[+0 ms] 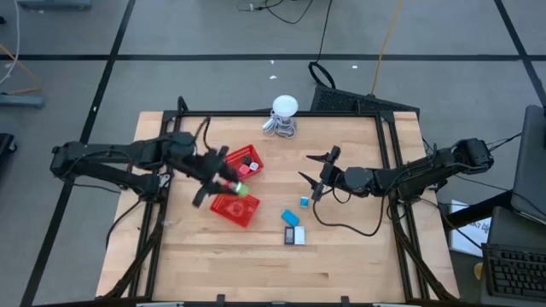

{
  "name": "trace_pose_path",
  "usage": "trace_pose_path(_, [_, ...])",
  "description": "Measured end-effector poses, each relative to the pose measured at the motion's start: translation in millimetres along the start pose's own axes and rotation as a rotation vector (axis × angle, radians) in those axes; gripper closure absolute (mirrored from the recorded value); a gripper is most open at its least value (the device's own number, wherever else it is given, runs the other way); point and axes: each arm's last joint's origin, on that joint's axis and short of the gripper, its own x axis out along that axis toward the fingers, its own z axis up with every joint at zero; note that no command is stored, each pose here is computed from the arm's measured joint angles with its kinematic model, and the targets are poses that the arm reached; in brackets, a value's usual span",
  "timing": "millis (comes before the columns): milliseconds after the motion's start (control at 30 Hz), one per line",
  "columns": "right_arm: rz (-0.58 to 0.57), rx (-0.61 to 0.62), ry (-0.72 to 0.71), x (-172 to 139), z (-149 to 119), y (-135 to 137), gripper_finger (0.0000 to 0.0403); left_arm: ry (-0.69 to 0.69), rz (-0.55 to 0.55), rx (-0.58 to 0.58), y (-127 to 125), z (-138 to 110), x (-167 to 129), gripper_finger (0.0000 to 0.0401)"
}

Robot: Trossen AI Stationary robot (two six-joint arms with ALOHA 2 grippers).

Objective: Pick & Place Office items
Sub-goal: Put the green charger adapter into the top red basket

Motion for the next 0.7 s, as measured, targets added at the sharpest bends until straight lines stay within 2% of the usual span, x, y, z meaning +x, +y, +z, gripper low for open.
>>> trace_pose_path(67, [0.001, -0.002, 0.003, 0, 0, 0, 0.0138, -0.03, -0.062, 0.078, -9, 3, 2, 0.0269])
trace_pose_path(133, [0.001, -0.002, 0.003, 0, 0, 0, 0.0138, -0.037, -0.081, 0.108, -13, 3, 4, 0.0269])
trace_pose_path(267, [0.0, -0.002, 0.003, 0, 0, 0, 0.0138, -0.03, -0.023, 0.079, -13, 3, 3, 0.0268])
trace_pose_path(400, [0.0, -0.002, 0.003, 0, 0, 0, 0.0138, 0.033, 0.135, -0.007, -6, -4, 2, 0.0268])
trace_pose_path(600, [0.0, 0.013, 0.002, 0, 0, 0, 0.0138, 0.167, 0.471, -0.184, 13, -22, 0, 0.0268])
trace_pose_path(700, [0.001, 0.014, 0.002, 0, 0, 0, 0.0138, 0.235, 0.606, -0.268, 23, -32, 0, 0.0268])
